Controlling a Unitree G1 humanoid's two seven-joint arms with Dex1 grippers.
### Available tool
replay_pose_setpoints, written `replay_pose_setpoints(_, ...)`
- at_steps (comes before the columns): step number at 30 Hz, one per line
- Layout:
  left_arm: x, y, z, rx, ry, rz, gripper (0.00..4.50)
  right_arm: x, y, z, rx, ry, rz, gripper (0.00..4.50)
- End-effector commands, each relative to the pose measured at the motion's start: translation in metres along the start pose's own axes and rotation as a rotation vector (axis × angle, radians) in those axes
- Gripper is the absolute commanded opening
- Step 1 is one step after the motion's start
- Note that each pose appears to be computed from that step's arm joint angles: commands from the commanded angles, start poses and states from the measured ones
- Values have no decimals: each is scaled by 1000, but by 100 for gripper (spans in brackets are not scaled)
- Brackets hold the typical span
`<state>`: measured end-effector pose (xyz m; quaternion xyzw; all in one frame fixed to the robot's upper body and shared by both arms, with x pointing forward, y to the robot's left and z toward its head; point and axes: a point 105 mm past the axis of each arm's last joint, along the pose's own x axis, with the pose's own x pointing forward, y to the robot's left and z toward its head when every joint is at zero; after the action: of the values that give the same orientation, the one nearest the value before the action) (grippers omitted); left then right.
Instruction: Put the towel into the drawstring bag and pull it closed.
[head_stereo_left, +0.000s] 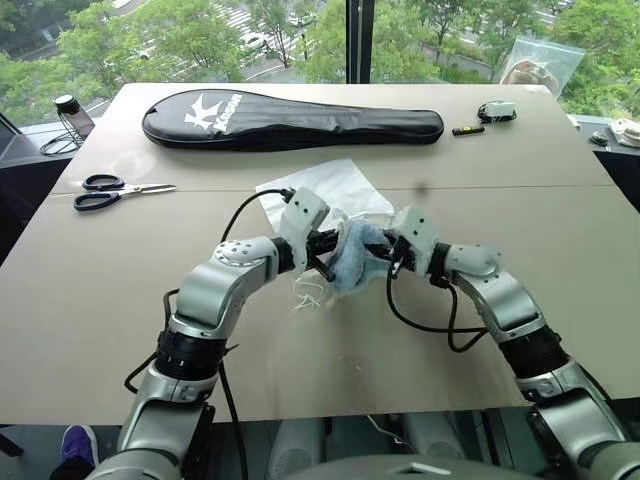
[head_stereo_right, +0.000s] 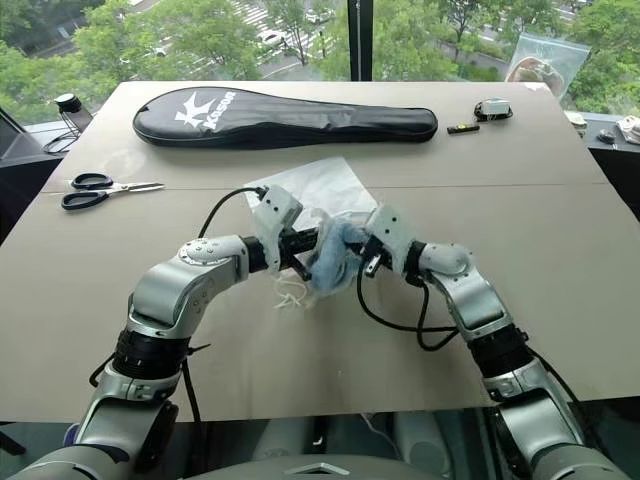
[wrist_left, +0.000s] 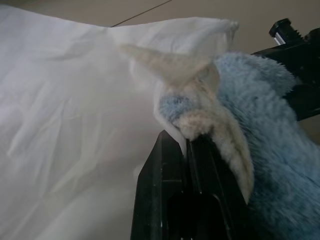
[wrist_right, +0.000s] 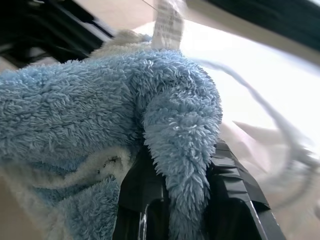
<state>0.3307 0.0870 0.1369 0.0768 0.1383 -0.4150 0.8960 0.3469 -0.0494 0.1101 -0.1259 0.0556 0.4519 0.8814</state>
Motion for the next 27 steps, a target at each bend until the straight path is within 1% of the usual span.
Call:
replay_pose_setpoints(1,-2,-23,20,75,-77,-109,0,-2,-18,-5,102,24,-112,20)
replay_pose_setpoints(4,-3,-25,21,95,-74,-129,0,0,-21,-16,45,113,-152,20)
replay_pose_setpoints(6,-3,-26,21,116,-76,-139,0,2,-19,-20,20,146,-148,20)
replay_pose_setpoints(11,-4,-26,24,169,-85,-152,0,13,-3,-10,13,120,-67,19)
replay_pose_setpoints(15,-7,-25,20,159,-72,-162,0,22,-21,7,372,15,-174,19)
replay_pose_setpoints(17,-10,-24,18,156,-66,-160,0,22,-33,10,529,-34,-234,19)
replay_pose_setpoints(19,-13,-22,16,151,-61,-152,0,21,-41,11,649,-74,-277,19)
replay_pose_setpoints(23,-17,-22,13,138,-62,-156,0,16,-50,9,804,-128,-334,19)
replay_pose_setpoints(25,-18,-22,12,142,-58,-149,0,12,-52,10,899,-175,-344,19)
replay_pose_setpoints(27,-17,-24,16,149,-84,-150,0,9,-53,15,992,-232,-340,19)
